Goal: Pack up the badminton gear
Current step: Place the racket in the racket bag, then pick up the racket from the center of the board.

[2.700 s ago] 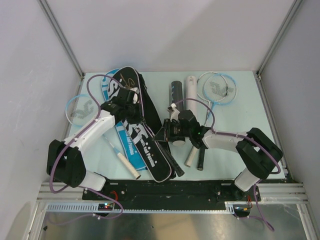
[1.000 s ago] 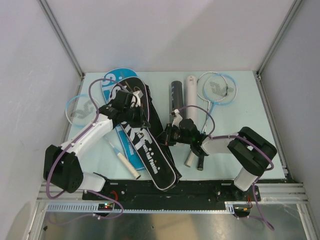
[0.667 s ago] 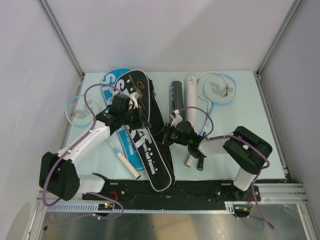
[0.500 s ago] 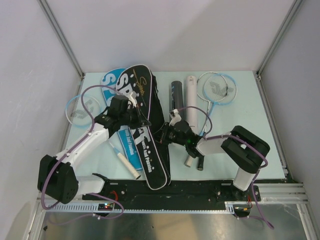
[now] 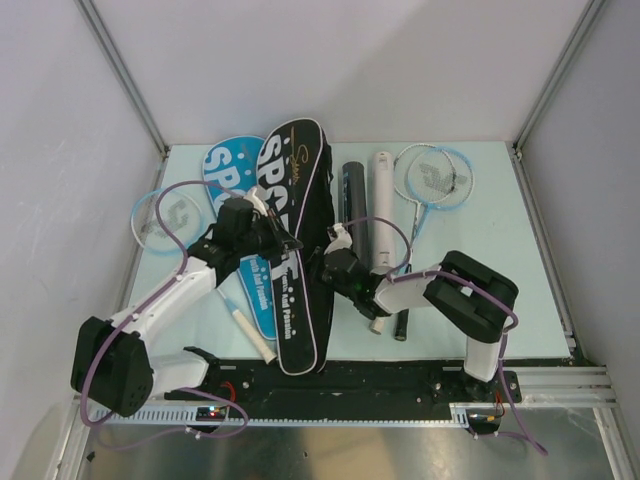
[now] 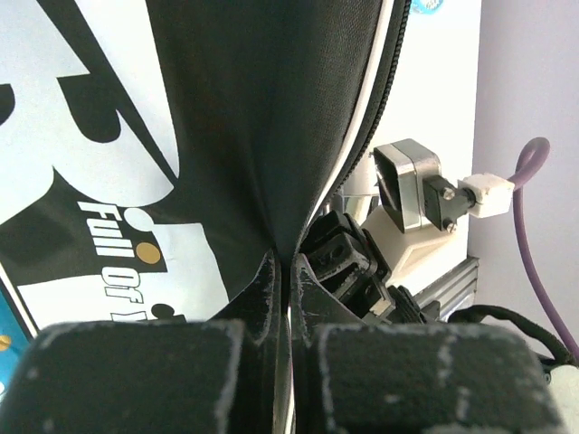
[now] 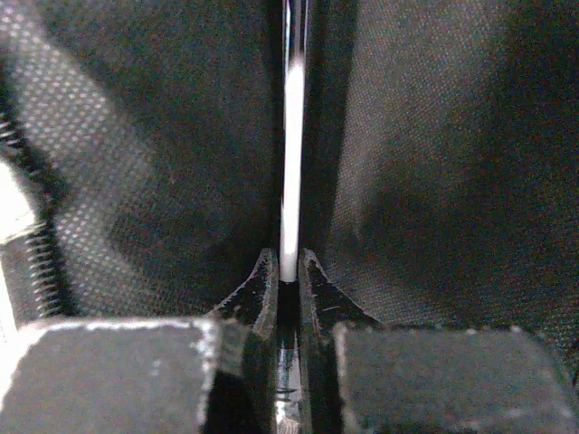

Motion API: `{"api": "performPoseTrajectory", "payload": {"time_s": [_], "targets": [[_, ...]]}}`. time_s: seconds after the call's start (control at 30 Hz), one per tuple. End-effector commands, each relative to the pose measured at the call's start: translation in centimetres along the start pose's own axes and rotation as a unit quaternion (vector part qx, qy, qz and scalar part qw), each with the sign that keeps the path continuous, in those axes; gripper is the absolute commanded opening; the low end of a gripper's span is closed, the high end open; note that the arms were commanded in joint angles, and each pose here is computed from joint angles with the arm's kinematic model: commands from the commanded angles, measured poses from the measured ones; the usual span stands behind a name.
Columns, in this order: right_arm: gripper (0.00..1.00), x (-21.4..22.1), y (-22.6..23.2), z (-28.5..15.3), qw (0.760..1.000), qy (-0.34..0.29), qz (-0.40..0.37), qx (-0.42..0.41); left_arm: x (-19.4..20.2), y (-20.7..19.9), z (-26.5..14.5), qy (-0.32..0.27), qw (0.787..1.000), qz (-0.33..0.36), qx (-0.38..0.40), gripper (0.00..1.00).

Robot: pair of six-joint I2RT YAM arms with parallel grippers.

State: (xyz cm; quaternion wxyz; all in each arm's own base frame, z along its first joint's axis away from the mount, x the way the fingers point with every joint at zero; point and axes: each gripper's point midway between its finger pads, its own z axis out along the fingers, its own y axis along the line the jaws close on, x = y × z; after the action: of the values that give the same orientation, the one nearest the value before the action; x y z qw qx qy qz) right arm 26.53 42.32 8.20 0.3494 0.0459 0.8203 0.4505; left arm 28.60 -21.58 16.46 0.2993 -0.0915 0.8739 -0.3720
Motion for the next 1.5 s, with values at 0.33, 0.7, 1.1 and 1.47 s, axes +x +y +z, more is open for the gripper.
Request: {"api": "performPoseTrajectory", "payload": {"time_s": [0.33,0.7,1.1,1.47], "targets": [[0.51,-2.6,3.0,-2.9,0.994,0.012,-0.106,0.001,-3.5,0.5,0.1,-0.022,1.0,0.006,0.01,0.0],[0.59,-8.4,-0.6,-11.4,0.991,0.025,-0.105,0.076,-3.9,1.5,1.3,-0.005,1.0,0.018,0.003,0.0],[0.55,-13.5,-15.1,-18.2,0.969,-0.001,-0.025,0.247,-3.2,0.7,0.4,0.028,0.999,-0.002,0.036,0.0],[0.51,-16.6,-20.4,-18.1,0.952,-0.033,0.01,0.303,-2.8,0.3,-0.5,0.028,0.999,0.002,0.042,0.0]]}}
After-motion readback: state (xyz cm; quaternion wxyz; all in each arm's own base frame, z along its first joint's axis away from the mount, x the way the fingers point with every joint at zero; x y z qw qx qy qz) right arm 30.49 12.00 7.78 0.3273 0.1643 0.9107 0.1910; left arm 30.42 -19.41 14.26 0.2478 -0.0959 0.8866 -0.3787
